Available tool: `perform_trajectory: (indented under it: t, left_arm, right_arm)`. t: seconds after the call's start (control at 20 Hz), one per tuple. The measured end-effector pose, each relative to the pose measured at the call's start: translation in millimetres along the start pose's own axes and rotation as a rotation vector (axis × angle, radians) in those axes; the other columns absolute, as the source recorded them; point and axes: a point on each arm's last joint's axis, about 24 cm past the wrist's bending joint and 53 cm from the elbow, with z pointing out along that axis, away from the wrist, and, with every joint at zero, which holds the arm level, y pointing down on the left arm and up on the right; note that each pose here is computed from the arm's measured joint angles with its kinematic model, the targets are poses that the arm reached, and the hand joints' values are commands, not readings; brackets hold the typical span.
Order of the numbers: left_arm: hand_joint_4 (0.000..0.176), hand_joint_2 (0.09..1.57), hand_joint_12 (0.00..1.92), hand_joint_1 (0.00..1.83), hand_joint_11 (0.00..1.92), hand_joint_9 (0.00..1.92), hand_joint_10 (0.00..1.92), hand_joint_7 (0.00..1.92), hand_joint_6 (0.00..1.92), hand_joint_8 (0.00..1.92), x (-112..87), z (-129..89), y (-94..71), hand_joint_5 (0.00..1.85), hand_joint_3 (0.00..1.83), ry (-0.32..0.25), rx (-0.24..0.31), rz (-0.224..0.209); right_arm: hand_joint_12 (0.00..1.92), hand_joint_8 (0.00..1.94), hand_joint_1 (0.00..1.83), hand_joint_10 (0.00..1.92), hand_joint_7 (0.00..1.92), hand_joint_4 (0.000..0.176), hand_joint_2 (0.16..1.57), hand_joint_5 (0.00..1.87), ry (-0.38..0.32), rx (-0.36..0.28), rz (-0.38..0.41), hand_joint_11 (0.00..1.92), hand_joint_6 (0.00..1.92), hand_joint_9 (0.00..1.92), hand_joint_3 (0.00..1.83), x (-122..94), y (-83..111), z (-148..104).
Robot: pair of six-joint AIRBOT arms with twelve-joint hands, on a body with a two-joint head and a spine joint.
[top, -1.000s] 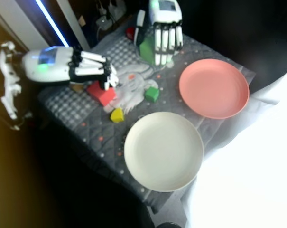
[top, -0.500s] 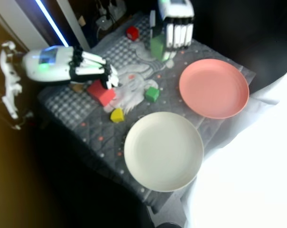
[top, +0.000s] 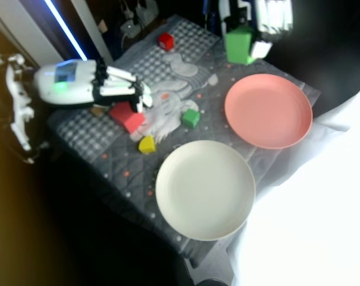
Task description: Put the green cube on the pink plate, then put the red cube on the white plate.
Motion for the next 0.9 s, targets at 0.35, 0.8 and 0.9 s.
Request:
perform_trajectory:
  t: [0.35,0.8,0.9]
  left_arm:
    - [0.0,1.23,1.82,1.22,0.76,0.8,1.49,0.83,1.15,1.49,-7.1,34.8,34.3,0.74,0.0,-0.013,-0.132,-0.049]
    - [0.0,1.12,1.72,1.04,0.15,0.37,1.11,0.51,0.95,0.97,-0.1,53.3,73.3,0.51,0.0,-0.016,-0.255,-0.126]
    - [0.0,1.03,1.42,1.0,0.03,0.24,0.75,0.42,0.66,0.54,0.2,53.1,75.2,0.43,0.0,-0.018,-0.263,-0.139]
  right_arm:
    - [1.6,0.32,0.85,0.85,0.52,0.0,0.83,0.39,0.001,-0.004,0.003,0.0,0.55,0.23,0.05,3.0,-0.1,2.2]
    - [1.74,0.37,0.88,0.93,0.53,0.0,0.81,0.42,0.001,-0.003,0.005,0.0,0.55,0.26,0.06,3.5,-1.1,2.9]
    - [1.7,0.36,0.85,0.92,0.53,0.0,0.82,0.41,0.0,-0.003,0.005,0.0,0.54,0.26,0.06,3.5,-0.9,2.9]
